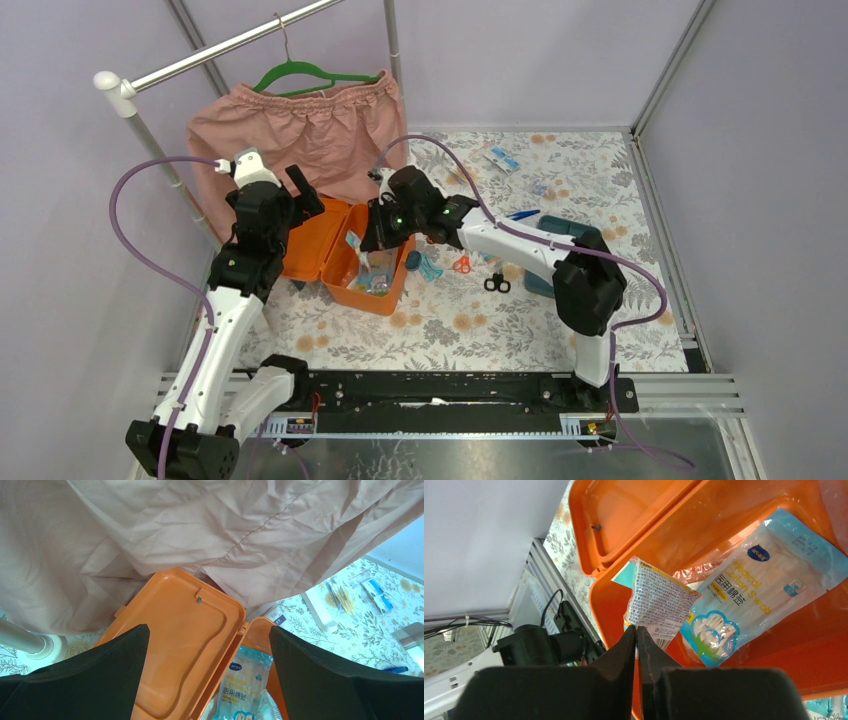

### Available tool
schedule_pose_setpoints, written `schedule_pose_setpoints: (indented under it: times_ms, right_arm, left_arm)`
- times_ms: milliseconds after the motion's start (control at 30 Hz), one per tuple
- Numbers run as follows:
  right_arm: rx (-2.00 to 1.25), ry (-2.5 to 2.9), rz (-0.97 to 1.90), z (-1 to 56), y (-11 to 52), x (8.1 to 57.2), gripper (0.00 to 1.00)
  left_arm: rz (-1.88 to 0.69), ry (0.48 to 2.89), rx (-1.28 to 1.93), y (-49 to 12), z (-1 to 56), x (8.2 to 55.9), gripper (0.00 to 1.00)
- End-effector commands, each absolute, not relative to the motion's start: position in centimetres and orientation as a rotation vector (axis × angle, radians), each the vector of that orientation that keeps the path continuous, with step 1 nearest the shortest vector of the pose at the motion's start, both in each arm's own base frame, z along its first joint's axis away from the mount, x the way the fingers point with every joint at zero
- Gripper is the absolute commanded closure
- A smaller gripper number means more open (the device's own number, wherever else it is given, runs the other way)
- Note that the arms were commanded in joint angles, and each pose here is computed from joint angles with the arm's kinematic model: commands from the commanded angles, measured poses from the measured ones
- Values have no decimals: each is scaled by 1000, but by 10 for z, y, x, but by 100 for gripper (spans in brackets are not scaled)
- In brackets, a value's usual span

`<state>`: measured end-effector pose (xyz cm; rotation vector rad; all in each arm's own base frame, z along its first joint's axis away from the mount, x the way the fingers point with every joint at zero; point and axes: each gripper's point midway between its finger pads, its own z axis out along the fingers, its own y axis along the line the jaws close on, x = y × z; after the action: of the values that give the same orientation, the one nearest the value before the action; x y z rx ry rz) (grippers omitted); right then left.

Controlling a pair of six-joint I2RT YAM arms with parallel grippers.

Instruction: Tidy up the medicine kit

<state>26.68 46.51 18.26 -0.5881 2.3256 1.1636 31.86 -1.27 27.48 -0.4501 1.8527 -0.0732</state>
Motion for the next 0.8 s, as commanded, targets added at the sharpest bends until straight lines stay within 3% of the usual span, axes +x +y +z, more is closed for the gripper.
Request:
schedule_pose_setpoints:
  times_ms: [0, 233, 467, 767]
  right_arm:
    - [-631, 2296, 1148, 190, 474, 266, 88]
    - [-674, 2287, 1151, 192, 474, 262, 72]
    - [-686, 2262, 1023, 207, 454, 269, 71]
    - [-467, 2279, 672, 219, 326, 313, 67]
  left_arm:
    - [-89, 1823, -452, -12, 279, 321, 1]
    - [-83, 1822, -457, -11, 279, 320, 1]
    - [-80, 1822, -458, -11, 279, 321, 1]
    - [-66, 1815, -475, -7, 280, 319, 1]
